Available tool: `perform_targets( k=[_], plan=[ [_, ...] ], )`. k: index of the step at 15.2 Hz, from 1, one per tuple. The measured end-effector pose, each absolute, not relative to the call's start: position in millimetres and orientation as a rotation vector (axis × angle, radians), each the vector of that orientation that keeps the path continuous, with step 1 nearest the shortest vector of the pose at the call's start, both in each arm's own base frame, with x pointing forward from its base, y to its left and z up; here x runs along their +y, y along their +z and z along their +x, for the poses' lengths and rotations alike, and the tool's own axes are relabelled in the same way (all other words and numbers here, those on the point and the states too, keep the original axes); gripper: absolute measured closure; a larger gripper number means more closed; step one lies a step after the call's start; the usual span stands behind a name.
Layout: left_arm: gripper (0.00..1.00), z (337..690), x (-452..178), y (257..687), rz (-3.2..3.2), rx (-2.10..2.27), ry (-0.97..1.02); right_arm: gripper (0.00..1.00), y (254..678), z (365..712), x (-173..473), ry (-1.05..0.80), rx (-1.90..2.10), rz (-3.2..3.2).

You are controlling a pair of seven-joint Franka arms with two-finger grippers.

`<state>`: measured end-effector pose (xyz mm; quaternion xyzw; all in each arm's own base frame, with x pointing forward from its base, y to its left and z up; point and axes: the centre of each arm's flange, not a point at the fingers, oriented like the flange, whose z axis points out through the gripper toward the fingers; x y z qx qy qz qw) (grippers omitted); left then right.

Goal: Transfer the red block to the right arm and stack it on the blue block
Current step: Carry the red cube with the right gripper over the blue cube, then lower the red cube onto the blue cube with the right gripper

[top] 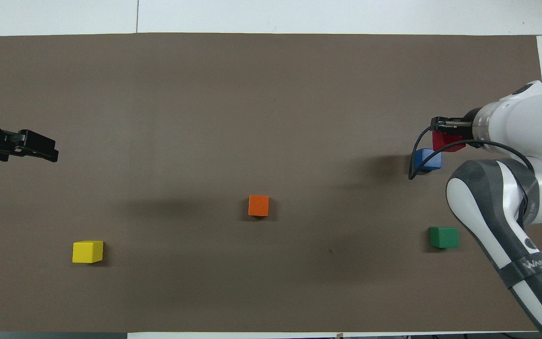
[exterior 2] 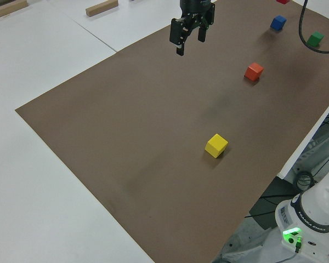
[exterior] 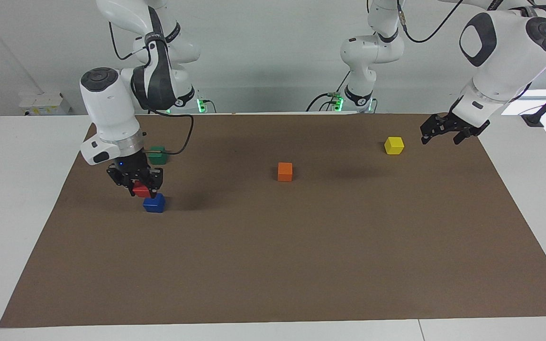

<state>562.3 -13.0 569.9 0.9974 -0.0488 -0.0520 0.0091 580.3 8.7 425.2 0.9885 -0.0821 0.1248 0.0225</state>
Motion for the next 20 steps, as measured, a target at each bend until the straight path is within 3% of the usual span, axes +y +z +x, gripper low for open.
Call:
perform_targets(
  k=[20],
  plan=[
    [0.00,555.7,-44.9,604.8,3.118,-0.254,0.040,0.44,357.6,567.5,-1.9,0.427,-0.266,3.070]
  ],
)
